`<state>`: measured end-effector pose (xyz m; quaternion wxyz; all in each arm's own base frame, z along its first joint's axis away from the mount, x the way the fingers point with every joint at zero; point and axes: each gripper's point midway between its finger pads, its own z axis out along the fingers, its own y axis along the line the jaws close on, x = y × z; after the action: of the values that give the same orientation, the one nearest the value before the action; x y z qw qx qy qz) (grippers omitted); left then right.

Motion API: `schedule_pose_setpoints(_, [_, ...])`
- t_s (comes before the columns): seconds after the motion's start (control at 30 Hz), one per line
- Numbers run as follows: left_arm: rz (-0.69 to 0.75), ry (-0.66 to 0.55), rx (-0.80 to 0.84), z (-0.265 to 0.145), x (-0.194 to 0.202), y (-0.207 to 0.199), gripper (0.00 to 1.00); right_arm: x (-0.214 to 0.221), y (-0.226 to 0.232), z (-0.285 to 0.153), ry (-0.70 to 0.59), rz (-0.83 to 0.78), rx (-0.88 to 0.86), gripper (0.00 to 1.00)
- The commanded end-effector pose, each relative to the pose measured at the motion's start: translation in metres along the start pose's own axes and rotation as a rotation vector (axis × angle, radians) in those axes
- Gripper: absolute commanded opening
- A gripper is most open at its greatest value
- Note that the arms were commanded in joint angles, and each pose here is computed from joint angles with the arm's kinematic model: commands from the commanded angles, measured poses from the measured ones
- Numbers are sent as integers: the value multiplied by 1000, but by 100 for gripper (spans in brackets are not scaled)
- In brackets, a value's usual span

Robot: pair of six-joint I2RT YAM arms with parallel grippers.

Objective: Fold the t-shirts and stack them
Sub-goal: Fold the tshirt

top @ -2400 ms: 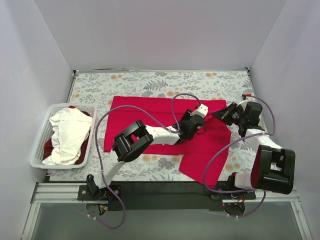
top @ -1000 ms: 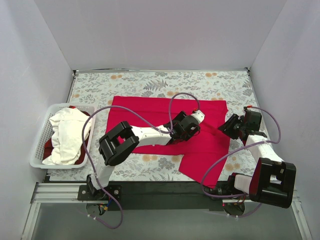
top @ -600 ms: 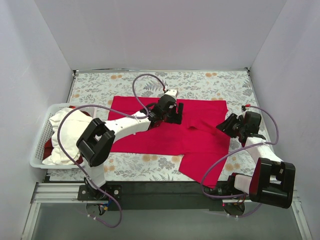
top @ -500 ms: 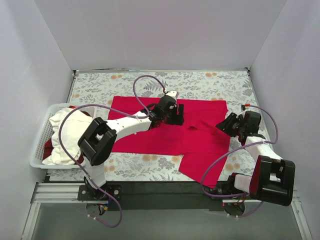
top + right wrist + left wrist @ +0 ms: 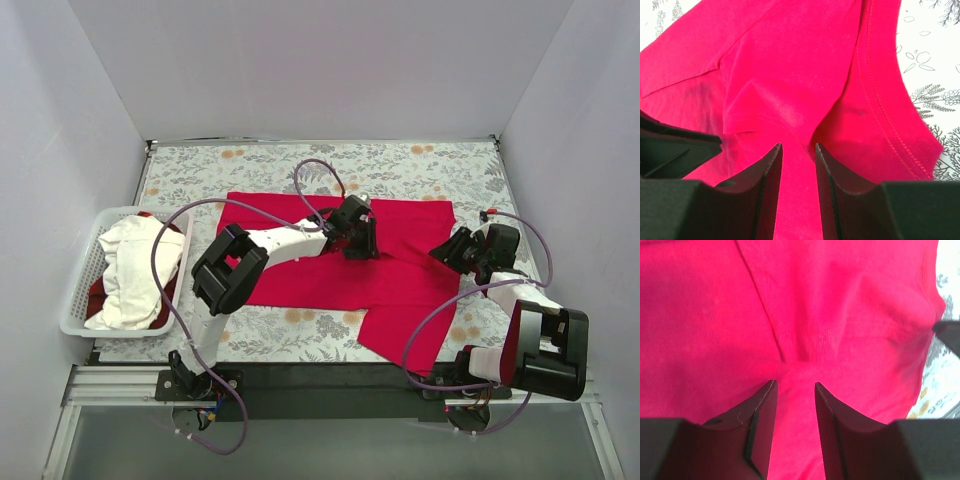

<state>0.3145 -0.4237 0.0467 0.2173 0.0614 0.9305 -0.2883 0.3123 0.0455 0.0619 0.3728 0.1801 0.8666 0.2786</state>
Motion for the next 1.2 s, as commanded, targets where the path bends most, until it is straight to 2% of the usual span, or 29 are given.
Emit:
schedule_pose_setpoints(0.0, [-41,-29,-1,-4,-17,-12,34,-5,3,2,-21,-32,-31,38])
schedule_pose_setpoints(0.1, [-63,-58,-40,-2,-26,-9,28,-3,3,2,-18,-32,-36,38])
schedule_pose_setpoints(0.33, [-104,-114,-97,3,-38,-2,28,-1,3,2,-11,-32,-41,38])
schedule_pose_setpoints(0.73, [-108,-74,-152,28,-31,10,26,1,2,3,-3,-33,-46,38])
schedule_pose_setpoints(1.17, [-108,-54,-142,26,-27,6,23,4,-3,6,1,-29,-37,38])
